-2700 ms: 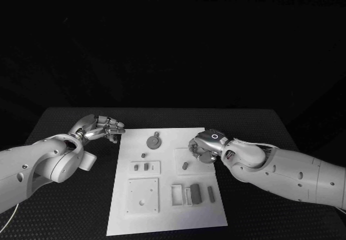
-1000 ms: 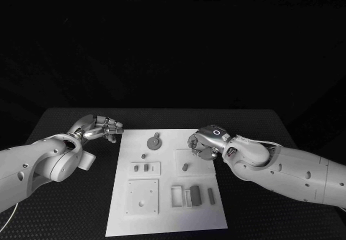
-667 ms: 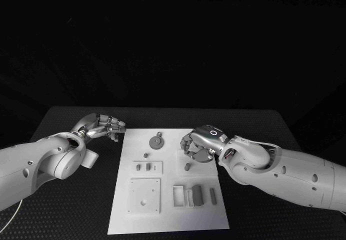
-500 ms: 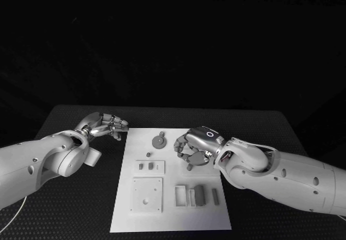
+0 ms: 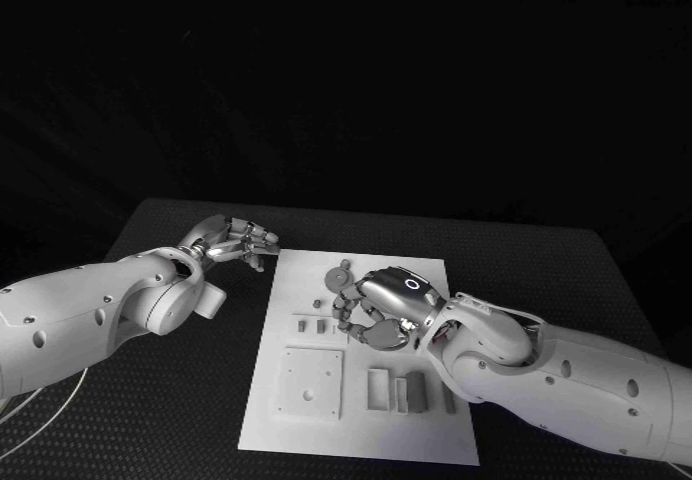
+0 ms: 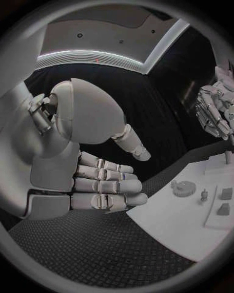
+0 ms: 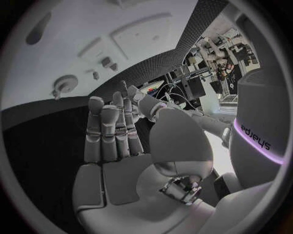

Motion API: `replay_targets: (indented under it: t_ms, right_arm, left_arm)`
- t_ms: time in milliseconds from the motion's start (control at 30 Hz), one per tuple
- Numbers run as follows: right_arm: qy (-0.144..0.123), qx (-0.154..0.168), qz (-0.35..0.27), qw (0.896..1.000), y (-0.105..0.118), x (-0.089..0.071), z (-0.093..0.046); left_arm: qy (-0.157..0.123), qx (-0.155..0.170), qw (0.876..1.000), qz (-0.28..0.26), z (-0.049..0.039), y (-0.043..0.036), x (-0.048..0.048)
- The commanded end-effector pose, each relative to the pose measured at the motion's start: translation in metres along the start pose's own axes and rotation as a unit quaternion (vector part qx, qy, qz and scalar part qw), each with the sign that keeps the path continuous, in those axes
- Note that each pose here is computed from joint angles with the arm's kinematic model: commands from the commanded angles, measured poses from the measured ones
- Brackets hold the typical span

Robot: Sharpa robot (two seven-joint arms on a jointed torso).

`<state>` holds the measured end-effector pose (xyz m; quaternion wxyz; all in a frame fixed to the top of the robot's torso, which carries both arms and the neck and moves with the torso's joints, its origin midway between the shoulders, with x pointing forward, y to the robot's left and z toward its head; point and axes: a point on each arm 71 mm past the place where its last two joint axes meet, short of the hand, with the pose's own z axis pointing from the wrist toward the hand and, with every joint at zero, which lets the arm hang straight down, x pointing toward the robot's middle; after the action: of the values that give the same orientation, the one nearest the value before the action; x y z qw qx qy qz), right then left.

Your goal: Assemble the parts on the task board

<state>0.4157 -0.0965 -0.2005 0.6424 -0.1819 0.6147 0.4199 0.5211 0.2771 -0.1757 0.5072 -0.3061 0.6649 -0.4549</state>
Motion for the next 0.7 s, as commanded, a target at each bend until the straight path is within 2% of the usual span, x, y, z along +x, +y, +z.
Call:
replay_targets:
  t_ms: [33, 300, 700]
  right_arm:
    - [-0.010, -0.010, 0.032, 0.999, 0.004, 0.009, -0.001]
    - [0.000, -0.010, 0.055, 0.998, 0.007, 0.033, -0.003]
    - [0.009, -0.005, 0.053, 0.999, 0.002, 0.045, -0.006]
  left_arm:
    - [0.005, 0.007, 1.000, -0.005, 0.0015, -0.0022, 0.0024]
    - [0.002, 0.006, 1.000, -0.005, 0.0033, -0.0020, 0.0017]
    - [0.005, 0.007, 1.000, -0.006, 0.0046, -0.0032, 0.0046]
